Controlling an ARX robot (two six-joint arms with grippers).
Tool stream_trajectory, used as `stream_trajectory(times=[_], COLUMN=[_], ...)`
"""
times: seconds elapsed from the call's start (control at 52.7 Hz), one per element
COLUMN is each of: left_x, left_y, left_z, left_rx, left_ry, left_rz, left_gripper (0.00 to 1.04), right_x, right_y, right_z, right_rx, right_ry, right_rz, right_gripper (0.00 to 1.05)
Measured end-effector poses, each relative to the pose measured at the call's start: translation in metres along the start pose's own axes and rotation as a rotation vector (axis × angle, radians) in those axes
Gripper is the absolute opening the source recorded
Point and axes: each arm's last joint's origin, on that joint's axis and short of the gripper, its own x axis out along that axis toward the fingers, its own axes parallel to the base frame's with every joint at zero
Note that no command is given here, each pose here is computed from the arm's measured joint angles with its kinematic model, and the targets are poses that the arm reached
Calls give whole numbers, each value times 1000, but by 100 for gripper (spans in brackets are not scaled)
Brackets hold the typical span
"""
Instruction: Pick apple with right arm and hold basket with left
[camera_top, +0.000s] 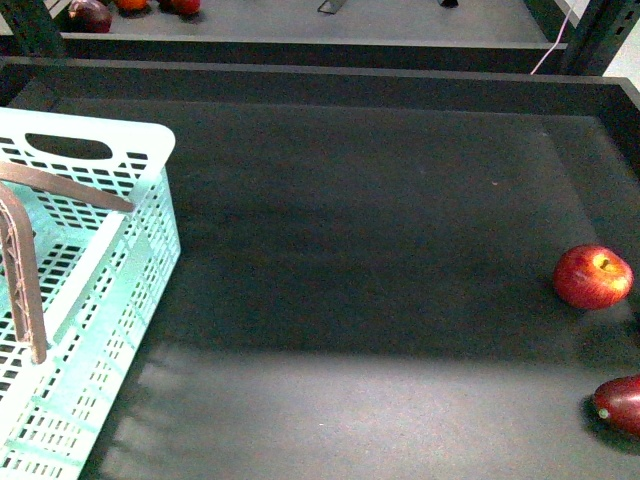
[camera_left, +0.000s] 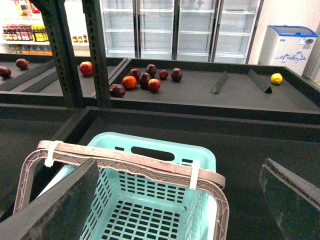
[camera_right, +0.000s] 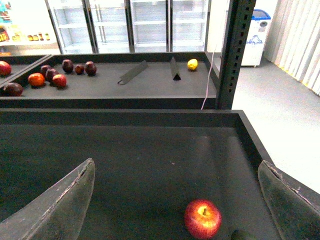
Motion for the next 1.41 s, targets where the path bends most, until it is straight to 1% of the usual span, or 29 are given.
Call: stream_trajectory(times=[0.627, 0.646, 0.665, 0.684, 0.722, 0.741, 0.759, 0.797, 0.892, 0.968, 1.063, 1.139, 1.234, 1.405], left_x=[0, 0, 0, 0, 3, 6, 9, 18, 49, 89, 123, 139, 153, 178], left_y=[0, 0, 0, 0, 1, 2, 4, 7, 18, 36, 56, 65, 72, 79], left_z=[0, -1, -1, -1, 0, 0, 2, 7, 27, 33, 21, 10, 0, -11], left_rx=[-1, -24, -56, -143, -288, -333, -412, -498, -635, -753, -877, -942, -995, -1044], left_ry=[1, 27, 86, 200, 368, 404, 437, 450, 411, 394, 466, 517, 558, 585], left_rz=[-1, -18, -53, -83, -99, -94, -85, -83, -71, -8, 128, 197, 247, 277], left_gripper=[98, 98, 98, 98, 98, 98, 98, 98, 98, 98, 98, 98, 98, 98], right_x=[0, 0, 0, 0, 0, 0, 0, 0, 0, 0, 0, 0, 0, 0], right_y=[0, 0, 0, 0, 0, 0, 0, 0, 0, 0, 0, 0, 0, 0], right_z=[0, 0, 0, 0, 0, 0, 0, 0, 0, 0, 0, 0, 0, 0], right_rx=[0, 0, 0, 0, 0, 0, 0, 0, 0, 0, 0, 0, 0, 0], right_ry=[0, 0, 0, 0, 0, 0, 0, 0, 0, 0, 0, -1, 0, 0], right_rz=[0, 0, 0, -1, 2, 1, 1, 1, 1, 0, 0, 0, 1, 0], right_gripper=[96, 96, 96, 96, 96, 96, 96, 96, 96, 96, 96, 96, 96, 96])
